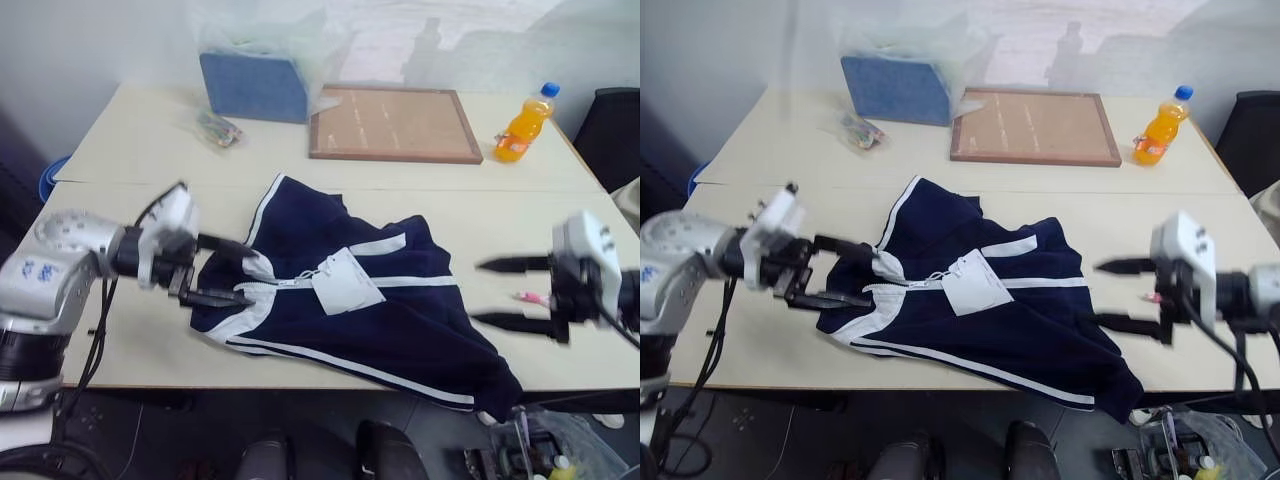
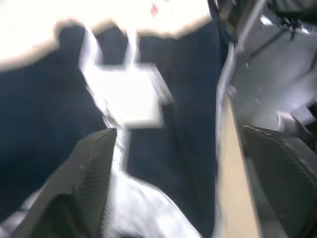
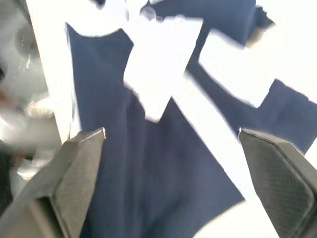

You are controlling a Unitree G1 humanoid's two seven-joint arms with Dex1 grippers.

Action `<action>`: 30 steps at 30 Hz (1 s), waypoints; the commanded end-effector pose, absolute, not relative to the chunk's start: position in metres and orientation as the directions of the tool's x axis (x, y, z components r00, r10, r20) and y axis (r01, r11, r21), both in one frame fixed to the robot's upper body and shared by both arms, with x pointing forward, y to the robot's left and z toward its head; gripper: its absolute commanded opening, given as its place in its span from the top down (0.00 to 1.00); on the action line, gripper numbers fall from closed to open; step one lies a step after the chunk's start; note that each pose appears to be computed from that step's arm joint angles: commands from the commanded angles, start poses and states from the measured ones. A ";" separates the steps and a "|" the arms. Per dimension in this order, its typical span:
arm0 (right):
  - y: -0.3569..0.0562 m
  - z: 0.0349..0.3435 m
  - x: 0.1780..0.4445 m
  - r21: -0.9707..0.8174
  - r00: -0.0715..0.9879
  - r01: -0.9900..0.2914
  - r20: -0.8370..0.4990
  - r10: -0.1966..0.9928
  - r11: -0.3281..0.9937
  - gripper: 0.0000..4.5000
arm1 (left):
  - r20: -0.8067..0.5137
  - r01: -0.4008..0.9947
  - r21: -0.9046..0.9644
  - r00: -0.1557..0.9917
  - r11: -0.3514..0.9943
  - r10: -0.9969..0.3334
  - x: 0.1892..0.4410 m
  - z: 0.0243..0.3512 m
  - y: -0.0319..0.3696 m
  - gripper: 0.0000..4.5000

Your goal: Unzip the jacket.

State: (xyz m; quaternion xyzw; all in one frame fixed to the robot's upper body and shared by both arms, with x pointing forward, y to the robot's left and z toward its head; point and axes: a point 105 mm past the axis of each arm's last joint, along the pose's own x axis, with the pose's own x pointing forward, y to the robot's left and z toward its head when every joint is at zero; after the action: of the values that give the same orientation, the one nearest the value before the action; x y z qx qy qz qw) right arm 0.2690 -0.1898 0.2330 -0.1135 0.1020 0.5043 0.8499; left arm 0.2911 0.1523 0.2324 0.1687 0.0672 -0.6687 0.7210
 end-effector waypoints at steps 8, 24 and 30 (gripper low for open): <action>-0.132 0.166 0.338 0.210 0.485 -0.774 -0.411 0.772 0.598 0.00 | -0.522 0.964 0.247 0.048 -0.098 -0.852 0.329 0.171 0.125 0.07; -0.078 0.152 0.318 0.344 0.301 -0.833 -0.377 0.876 0.434 0.00 | -0.492 0.941 0.338 0.157 -0.022 -0.856 0.349 0.164 0.129 0.07; -0.060 0.137 0.313 0.371 0.250 -0.839 -0.389 0.887 0.399 0.08 | -0.496 0.941 0.336 0.153 -0.026 -0.855 0.347 0.157 0.125 0.06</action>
State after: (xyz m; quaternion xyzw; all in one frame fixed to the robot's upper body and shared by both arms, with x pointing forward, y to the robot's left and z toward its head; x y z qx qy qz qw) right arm 0.3153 -0.0645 0.1361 0.0476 0.2844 0.5381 0.7920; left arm 0.3482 0.1289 0.1504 0.2970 0.0895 -0.6477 0.6959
